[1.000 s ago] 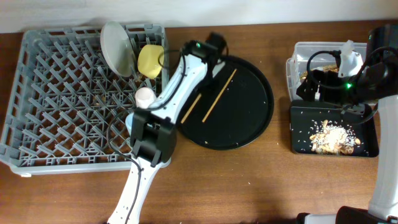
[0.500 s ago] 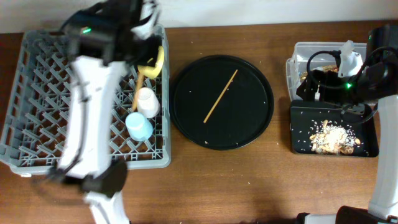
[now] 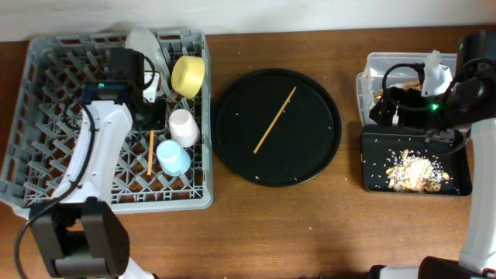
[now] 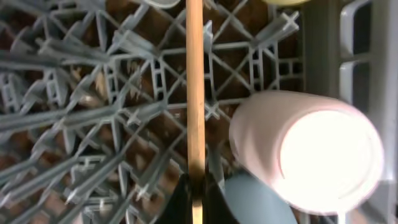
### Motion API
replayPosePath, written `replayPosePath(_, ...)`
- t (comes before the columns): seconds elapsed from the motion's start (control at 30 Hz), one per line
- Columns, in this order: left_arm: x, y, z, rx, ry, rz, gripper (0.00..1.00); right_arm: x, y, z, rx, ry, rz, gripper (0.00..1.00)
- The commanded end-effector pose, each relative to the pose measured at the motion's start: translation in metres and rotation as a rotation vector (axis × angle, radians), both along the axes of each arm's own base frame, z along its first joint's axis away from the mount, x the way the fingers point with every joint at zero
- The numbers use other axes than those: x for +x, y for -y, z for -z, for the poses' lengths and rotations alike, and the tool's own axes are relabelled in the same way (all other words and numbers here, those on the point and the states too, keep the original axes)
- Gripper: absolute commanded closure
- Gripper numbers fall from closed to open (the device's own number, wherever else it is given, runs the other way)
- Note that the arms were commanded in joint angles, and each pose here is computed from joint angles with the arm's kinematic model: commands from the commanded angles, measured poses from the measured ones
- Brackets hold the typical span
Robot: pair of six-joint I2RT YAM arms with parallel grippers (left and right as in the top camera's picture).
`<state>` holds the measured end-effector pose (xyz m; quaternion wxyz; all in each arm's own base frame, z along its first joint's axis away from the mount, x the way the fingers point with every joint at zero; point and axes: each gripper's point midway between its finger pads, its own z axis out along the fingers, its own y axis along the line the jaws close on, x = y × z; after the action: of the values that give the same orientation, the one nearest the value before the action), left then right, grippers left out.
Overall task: Sort waste into correct bins and load items into the dishwasher rack
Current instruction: 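Reach the left gripper back to the tray and grasp the second chopstick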
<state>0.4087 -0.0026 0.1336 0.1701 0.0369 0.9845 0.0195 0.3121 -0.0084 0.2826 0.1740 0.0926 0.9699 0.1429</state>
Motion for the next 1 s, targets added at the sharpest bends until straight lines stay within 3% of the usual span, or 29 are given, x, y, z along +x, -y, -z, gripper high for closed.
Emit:
replayPosePath(0.0,-0.002,0.001,0.013,0.001,0.002,0.023,0.66,0.0,0.003,0.002,-0.011,-0.004,-0.003,0.02)
replayPosePath(0.07,0.002,0.0,0.011,0.001,0.024,0.023,0.49,0.0,0.003,0.002,-0.011,-0.004,-0.003,0.02)
replayPosePath(0.1,0.006,0.001,0.009,0.0,0.037,0.023,0.46,0.0,0.003,0.002,-0.011,-0.004,-0.003,0.02)
replayPosePath(0.3,0.024,0.029,-0.045,-0.01,0.127,0.08,0.5,0.0,0.003,0.002,-0.011,-0.004,-0.003,0.02)
replayPosePath(0.47,0.029,0.131,-0.093,-0.045,0.259,0.302,0.49,0.0,0.003,0.002,-0.011,-0.004,-0.003,0.02)
replayPosePath(0.63,0.01,0.207,-0.071,-0.059,0.226,0.47,0.49,0.0,0.003,0.002,-0.011,-0.004,-0.003,0.02)
replayPosePath(0.8,0.001,0.261,-0.009,-0.042,0.124,0.577,0.49,0.0,0.003,0.002,-0.011,-0.004,-0.003,0.01)
replayPosePath(0.97,0.006,0.279,0.04,-0.017,0.071,0.627,0.49,0.0,0.003,0.002,-0.011,-0.004,-0.003,0.01)
